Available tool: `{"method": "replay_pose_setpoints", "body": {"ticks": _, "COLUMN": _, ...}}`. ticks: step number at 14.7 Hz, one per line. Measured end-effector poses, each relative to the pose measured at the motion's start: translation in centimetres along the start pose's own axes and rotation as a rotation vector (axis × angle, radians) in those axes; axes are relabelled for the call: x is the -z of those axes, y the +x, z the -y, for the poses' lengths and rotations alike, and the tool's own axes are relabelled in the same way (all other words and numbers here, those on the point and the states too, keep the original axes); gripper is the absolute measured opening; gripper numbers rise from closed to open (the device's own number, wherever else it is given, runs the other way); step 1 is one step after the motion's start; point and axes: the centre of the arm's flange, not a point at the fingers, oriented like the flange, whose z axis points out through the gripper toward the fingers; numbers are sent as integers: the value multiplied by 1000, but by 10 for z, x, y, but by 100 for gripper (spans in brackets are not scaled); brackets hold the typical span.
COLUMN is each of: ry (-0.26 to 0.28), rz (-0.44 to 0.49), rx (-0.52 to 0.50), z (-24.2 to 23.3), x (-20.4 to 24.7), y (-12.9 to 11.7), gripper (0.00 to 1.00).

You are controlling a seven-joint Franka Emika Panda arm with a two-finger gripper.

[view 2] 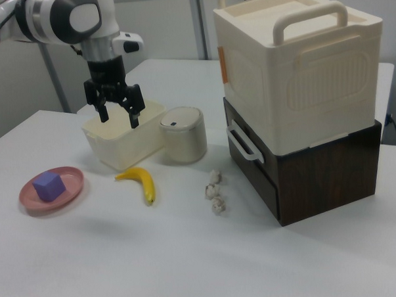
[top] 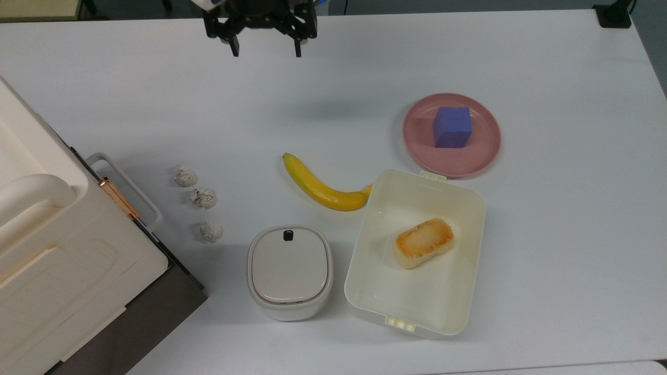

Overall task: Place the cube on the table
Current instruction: 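Move the gripper across the table toward the pink plate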

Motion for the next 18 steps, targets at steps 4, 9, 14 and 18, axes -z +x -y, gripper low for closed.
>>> {"method": "replay_pose_setpoints", "body": {"ticks": 4, "ry": 30, "rz": 8, "rx": 1, "z": 5, "x": -20, "y": 10, "gripper": 100}}
{"method": "replay_pose_setpoints", "body": {"ticks": 9, "ry": 44, "rz": 6, "rx": 14, "z": 16, "x": -22, "y": 12, "gripper": 100}}
{"method": "replay_pose_setpoints", "body": {"ticks": 14, "ry": 44, "rz": -32, "rx": -25, "z": -7, "x": -8, "y": 13, "gripper": 100}}
{"method": "replay_pose_setpoints", "body": {"ticks": 18, "ry": 44, "rz": -31, "rx": -18, "z": -3, "x": -8, "y": 13, "gripper": 100}}
